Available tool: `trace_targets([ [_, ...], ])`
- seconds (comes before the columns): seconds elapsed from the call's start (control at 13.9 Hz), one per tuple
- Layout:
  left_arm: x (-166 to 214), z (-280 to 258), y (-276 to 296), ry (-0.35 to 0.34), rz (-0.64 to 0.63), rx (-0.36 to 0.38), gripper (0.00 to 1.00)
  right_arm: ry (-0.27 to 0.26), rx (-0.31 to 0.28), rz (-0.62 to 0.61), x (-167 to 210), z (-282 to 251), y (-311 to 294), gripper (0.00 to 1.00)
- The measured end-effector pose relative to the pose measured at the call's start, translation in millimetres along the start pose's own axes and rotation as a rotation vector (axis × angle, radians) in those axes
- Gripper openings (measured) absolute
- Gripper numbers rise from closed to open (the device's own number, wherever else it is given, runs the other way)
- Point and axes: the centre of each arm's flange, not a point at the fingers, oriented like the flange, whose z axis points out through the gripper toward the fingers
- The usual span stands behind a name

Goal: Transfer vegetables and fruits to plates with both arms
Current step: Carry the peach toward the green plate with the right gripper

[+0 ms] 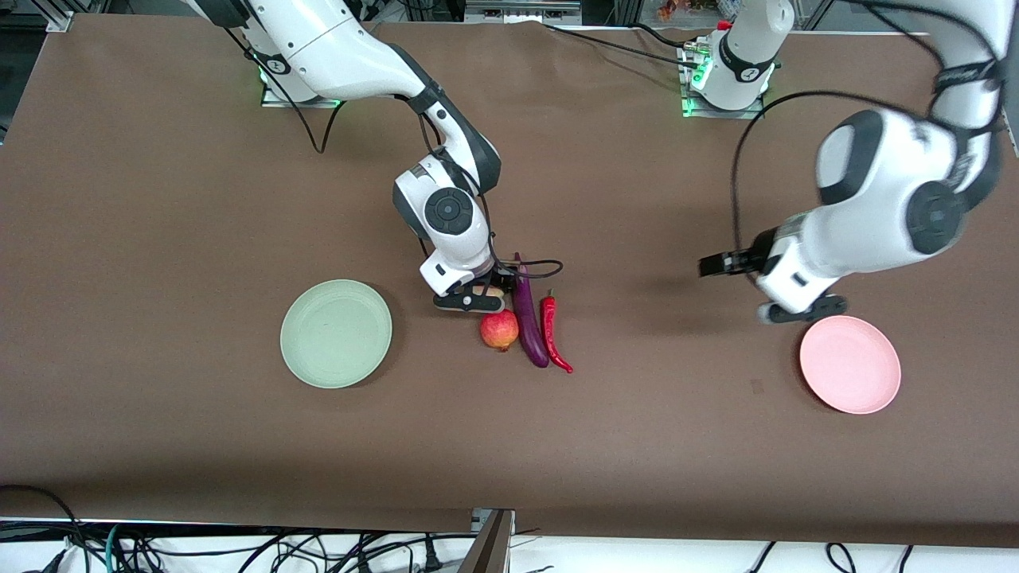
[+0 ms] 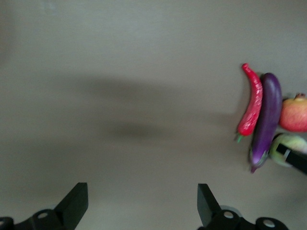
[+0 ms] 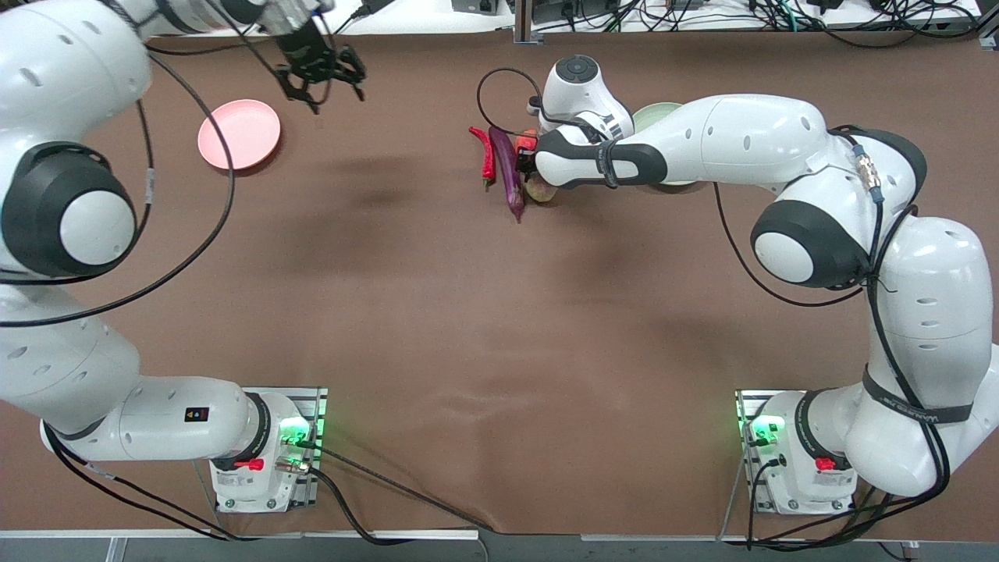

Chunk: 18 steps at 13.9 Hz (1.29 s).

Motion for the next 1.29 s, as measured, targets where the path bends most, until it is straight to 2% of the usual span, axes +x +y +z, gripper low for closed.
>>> trace_targets([
  [0.22, 8.6, 66.0, 52.4, 0.041, -0.020, -0.035, 1.00, 0.009, -0.003, 0.002, 7.5, -15.2, -0.7, 0.81],
  [0.58, 24.3, 148.1, 119.7, 0.040, -0.087, -0.082, 1.00, -0.015, -0.130, -0.061, 52.0, -102.6, 55.1, 0.81],
  [0.93, 21.1, 193.6, 156.4, 0.075, -0.076, -0.118, 1.00, -0.038, -0.241, -0.161, 113.2, -118.4, 163.1, 0.81],
  [1.15, 7.2, 230.8, 174.0, 0.094, -0.064, -0.074, 1.00, -0.075, -0.253, -0.178, 144.2, -110.8, 234.7, 0.81],
  [1.29, 5.6, 245.8, 174.0, 0.106, -0.058, -0.040, 1.00, -0.105, -0.232, -0.171, 157.8, -102.6, 274.8, 0.81],
])
